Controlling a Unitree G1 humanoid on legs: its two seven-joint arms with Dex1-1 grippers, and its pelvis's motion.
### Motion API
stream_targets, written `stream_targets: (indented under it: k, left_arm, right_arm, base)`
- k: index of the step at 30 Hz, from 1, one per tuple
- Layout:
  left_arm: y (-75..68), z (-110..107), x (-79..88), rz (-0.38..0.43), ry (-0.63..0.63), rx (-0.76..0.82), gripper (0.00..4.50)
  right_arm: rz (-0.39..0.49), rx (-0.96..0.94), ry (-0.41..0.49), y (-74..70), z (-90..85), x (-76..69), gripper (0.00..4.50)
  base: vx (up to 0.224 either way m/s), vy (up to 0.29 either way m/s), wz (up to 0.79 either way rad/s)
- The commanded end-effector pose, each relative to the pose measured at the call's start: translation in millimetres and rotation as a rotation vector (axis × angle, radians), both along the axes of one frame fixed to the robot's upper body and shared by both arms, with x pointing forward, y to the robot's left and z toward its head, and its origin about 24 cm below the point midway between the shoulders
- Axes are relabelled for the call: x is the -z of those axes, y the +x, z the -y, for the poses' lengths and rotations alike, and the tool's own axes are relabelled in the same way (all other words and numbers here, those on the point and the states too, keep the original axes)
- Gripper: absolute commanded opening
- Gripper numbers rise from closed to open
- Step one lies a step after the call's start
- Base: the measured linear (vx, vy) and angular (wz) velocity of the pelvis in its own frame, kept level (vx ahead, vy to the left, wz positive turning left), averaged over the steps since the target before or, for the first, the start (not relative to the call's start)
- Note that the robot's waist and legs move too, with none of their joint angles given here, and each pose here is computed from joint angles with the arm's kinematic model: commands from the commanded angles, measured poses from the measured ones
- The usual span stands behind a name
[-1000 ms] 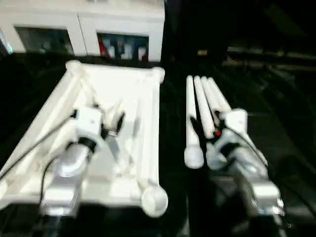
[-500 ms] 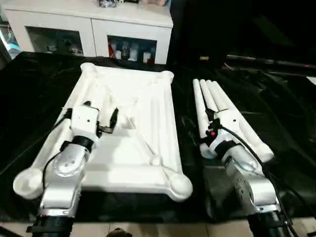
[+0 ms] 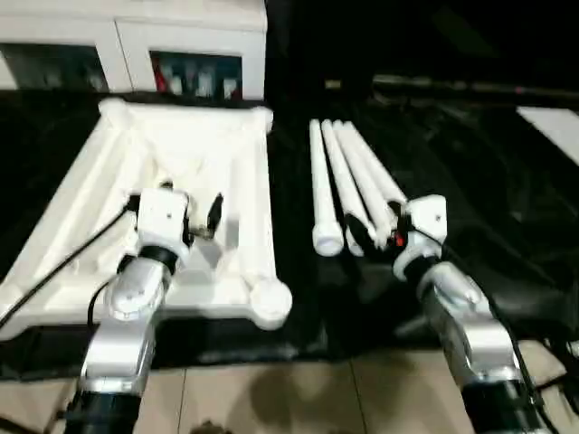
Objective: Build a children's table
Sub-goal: Move to table
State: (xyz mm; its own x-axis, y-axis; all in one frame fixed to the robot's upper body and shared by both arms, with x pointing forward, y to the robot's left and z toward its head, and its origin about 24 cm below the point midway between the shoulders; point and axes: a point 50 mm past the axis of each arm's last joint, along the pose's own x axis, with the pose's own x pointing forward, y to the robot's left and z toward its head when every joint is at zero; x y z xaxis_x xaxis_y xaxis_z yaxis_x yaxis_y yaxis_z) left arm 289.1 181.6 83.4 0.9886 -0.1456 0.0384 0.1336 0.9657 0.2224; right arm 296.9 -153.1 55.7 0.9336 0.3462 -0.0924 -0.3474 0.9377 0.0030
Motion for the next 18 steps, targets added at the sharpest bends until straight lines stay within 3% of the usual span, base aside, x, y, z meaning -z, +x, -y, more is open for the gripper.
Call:
stream_targets:
  k: [1, 8, 11, 14, 18]
  left_arm:
    - [-0.4, -4, 0.4, -0.009, 0.008, -0.025, 4.46]
    - [-2.4, -10, -0.4, -0.01, 0.01, -0.04, 4.46]
    - [-4.8, -9, -1.5, 0.002, -0.004, -0.01, 4.46]
    - [-6.8, -6, 1.7, -0.04, -0.002, 0.059, 4.46]
    - [-10.9, -2, 5.1, -0.076, 0.008, 0.161, 4.46]
  right_arm:
    - [0.024, -0.067, -0.019, 2.4, -12.9, -5.6, 4.5]
    - [0.0, -0.177, -0.029, -5.3, -31.3, 0.7, 4.5]
    - [-0.028, -0.145, 0.023, -4.3, -29.8, 2.1, 4.5]
    - [-0.023, -0.147, 0.021, -4.8, -28.4, 1.0, 4.5]
    - [-0.018, -0.16, 0.044, -6.9, -26.6, -1.7, 4.5]
  base:
    - [0.023, 0.028, 0.4]
    - [0.089, 0.022, 0.54]
    - [0.162, 0.031, 0.48]
    - [0.231, 0.033, 0.16]
    - [-0.043, 0.031, -0.05]
